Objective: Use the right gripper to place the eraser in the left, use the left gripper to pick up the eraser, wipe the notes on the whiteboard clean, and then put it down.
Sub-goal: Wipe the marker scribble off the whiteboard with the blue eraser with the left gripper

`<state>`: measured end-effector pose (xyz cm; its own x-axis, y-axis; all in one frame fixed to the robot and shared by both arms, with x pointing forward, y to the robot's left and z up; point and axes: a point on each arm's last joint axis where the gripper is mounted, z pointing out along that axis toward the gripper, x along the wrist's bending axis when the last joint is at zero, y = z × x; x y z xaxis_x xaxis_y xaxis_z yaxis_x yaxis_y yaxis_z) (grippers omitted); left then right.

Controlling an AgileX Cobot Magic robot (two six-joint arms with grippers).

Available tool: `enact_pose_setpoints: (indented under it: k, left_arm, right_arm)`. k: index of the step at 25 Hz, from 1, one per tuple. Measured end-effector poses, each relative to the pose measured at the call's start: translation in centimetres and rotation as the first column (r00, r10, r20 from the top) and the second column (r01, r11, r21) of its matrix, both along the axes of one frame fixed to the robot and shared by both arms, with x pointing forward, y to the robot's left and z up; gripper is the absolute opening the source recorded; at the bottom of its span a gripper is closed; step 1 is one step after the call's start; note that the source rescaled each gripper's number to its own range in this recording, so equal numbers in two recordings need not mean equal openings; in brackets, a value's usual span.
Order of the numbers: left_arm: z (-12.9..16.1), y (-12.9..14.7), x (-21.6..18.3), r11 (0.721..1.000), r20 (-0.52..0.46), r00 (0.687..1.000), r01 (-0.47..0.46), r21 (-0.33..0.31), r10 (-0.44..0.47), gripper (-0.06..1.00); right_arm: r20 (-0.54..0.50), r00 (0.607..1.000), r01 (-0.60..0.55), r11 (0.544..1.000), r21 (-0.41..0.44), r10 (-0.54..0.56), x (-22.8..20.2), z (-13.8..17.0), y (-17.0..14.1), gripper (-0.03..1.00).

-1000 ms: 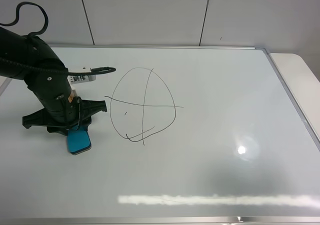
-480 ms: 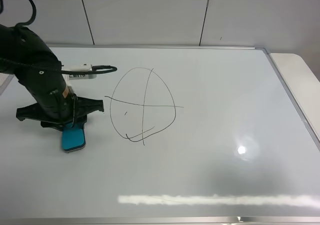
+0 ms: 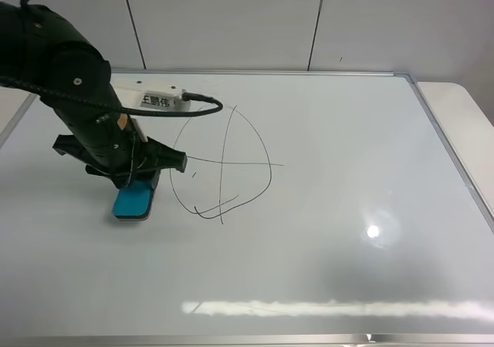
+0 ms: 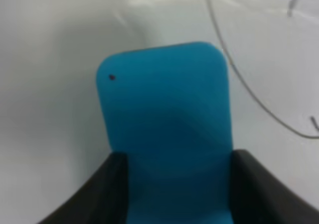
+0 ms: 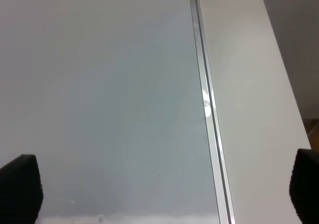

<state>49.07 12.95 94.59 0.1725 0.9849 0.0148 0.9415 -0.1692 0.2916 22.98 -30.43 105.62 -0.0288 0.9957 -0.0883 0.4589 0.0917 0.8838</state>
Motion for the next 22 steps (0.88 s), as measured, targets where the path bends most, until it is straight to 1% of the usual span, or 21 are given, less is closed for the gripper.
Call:
enact_pose_setpoints:
  k: [2,4,6,9,13,16,18,22]
  left_arm:
    - [-0.6,-1.2,-0.3,0.996,-0.02,0.997,0.08,0.027,-0.079,0.01]
    - [-1.3,-2.7,-0.8,0.989,-0.027,0.989,0.147,0.033,-0.146,0.01]
    - [-1.6,-4.4,-1.5,0.978,-0.007,0.978,0.21,0.014,-0.21,0.01]
    - [-2.1,-6.6,-2.8,0.959,0.021,0.959,0.282,-0.024,-0.282,0.01]
    - [-3.0,-8.4,-3.7,0.944,0.038,0.946,0.324,-0.066,-0.322,0.01]
    - [-3.9,-8.6,-3.7,0.942,0.026,0.943,0.332,-0.059,-0.331,0.01]
    - [-4.8,-8.4,-3.5,0.943,0.005,0.944,0.33,-0.043,-0.33,0.01]
    - [-5.3,-8.3,-2.8,0.942,0.004,0.943,0.334,-0.036,-0.334,0.01]
  right_arm:
    - [0.0,1.0,0.0,1.0,0.0,0.0,0.0,0.0,0.0,1.0]
    - [0.0,1.0,0.0,1.0,0.0,0.0,0.0,0.0,0.0,1.0]
    - [0.0,1.0,0.0,1.0,0.0,0.0,0.0,0.0,0.0,1.0]
    - [0.0,1.0,0.0,1.0,0.0,0.0,0.0,0.0,0.0,1.0]
    - [0.0,1.0,0.0,1.0,0.0,0.0,0.0,0.0,0.0,1.0]
    - [0.0,1.0,0.0,1.0,0.0,0.0,0.0,0.0,0.0,1.0]
    - [0.0,1.0,0.0,1.0,0.0,0.0,0.0,0.0,0.0,1.0]
    - [0.0,1.0,0.0,1.0,0.0,0.0,0.0,0.0,0.0,1.0]
